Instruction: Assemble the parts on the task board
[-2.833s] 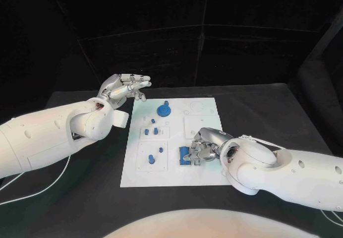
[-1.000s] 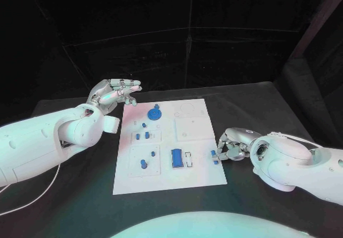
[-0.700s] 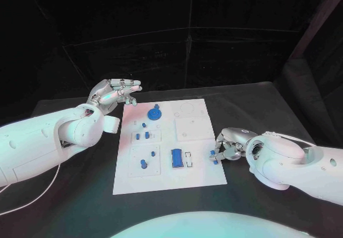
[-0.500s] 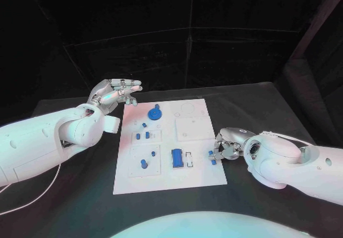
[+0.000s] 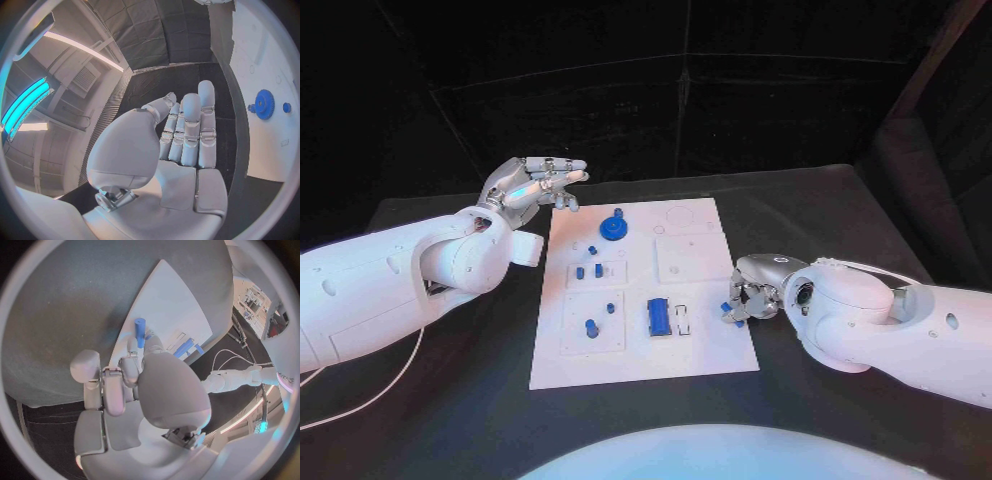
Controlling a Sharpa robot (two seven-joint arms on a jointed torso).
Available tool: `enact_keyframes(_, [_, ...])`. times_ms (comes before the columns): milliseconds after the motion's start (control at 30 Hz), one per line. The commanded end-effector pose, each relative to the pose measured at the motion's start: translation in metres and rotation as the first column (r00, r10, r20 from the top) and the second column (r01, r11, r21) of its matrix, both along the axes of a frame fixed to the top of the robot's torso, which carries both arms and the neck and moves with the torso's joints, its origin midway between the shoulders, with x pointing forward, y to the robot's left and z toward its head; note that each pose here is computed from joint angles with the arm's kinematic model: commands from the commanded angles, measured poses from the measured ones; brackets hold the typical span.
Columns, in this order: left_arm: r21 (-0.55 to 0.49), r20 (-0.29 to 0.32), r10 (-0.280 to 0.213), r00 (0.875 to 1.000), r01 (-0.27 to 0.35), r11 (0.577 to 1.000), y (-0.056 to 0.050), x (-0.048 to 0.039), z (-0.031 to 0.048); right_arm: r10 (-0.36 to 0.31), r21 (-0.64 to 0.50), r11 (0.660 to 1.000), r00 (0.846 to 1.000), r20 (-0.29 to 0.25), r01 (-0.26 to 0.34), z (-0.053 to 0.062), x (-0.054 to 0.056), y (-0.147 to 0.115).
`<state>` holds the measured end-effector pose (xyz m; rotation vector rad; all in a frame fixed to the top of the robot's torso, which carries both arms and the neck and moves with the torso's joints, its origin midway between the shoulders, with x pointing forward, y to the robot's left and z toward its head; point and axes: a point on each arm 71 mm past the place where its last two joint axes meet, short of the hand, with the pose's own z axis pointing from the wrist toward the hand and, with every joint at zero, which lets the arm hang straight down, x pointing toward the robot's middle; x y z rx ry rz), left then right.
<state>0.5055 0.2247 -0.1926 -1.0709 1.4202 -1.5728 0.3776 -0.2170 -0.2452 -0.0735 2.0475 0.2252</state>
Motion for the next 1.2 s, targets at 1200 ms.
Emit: enact_keyframes(1200, [-0.010,0.004,-0.012,1.000,0.012,1.000,-0.002,-0.0012,0.0014,-0.091,0.390,0.915,0.994,-0.052,0.104,0.004,-0.013,0.035])
